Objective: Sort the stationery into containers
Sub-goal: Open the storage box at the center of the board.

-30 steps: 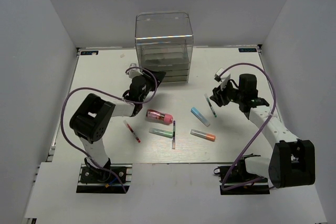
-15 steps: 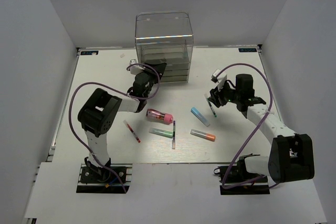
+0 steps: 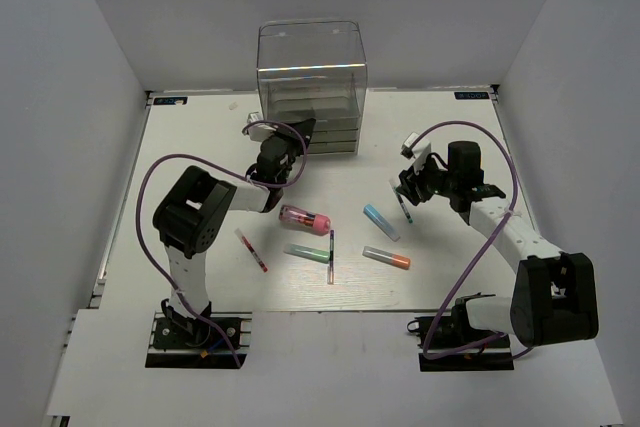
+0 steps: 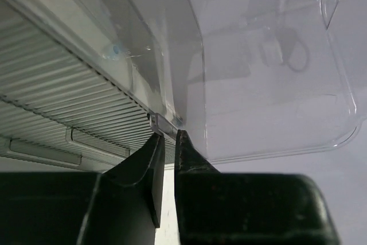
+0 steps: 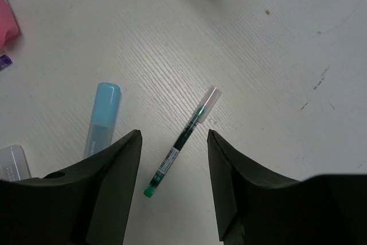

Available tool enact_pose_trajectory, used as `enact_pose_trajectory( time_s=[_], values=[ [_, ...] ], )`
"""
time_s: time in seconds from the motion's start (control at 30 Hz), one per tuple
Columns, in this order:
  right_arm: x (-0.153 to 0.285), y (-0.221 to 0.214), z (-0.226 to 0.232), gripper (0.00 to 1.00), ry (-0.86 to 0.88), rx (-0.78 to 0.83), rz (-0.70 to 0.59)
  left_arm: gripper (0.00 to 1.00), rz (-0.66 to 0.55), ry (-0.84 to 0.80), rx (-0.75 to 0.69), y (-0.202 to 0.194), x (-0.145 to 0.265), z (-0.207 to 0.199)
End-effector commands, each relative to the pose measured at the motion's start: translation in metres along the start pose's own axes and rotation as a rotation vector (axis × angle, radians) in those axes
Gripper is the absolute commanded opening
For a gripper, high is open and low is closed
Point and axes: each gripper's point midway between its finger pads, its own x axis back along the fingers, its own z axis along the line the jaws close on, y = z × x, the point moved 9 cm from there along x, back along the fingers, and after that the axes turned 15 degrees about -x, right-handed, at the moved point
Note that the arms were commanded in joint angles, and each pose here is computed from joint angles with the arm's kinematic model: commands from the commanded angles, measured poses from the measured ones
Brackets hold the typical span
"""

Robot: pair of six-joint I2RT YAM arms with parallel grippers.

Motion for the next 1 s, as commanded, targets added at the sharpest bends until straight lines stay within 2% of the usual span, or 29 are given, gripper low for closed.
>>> enact_pose_trajectory(
  time_s=[0.0, 0.07, 0.23, 0.5, 0.63, 0.77, 0.8, 0.9, 0.97],
  values=[
    [-0.001, 0.014, -0.004, 0.56, -0.006, 0.045, -0.044, 0.14, -0.077, -0.012, 0.001, 0.014, -0.004, -0.005],
    [-0.001, 0.014, -0.002, 0.56, -0.002, 0.049, -0.043, 0.08, -0.085, -0.023, 0.005, 0.017, -0.001, -0.007],
    [0.0, 0.013, 0.002, 0.56, 0.023, 0.062, -0.039, 0.06, -0.069, -0.097, 0.009, 0.024, 0.013, -0.027],
    [-0.001, 0.016, 0.007, 0.56, 0.044, 0.076, -0.046, 0.06, -0.082, -0.15, -0.069, 0.039, 0.03, -0.053],
    [0.0, 0.015, 0.008, 0.56, 0.042, 0.079, -0.047, 0.07, -0.079, -0.142, -0.104, 0.039, 0.032, -0.051],
    [0.0, 0.016, 0.01, 0.56, 0.04, 0.085, -0.047, 0.13, -0.109, -0.173, -0.128, 0.047, 0.035, -0.059],
    [0.001, 0.017, 0.01, 0.56, 0.041, 0.089, -0.05, 0.2, -0.11, -0.172, -0.138, 0.047, 0.035, -0.059],
    [0.0, 0.017, 0.01, 0.56, 0.04, 0.096, -0.05, 0.27, -0.131, -0.195, -0.141, 0.051, 0.036, -0.064],
    [0.001, 0.018, 0.011, 0.57, 0.045, 0.105, -0.056, 0.37, -0.138, -0.202, -0.147, 0.052, 0.036, -0.065]
  ],
)
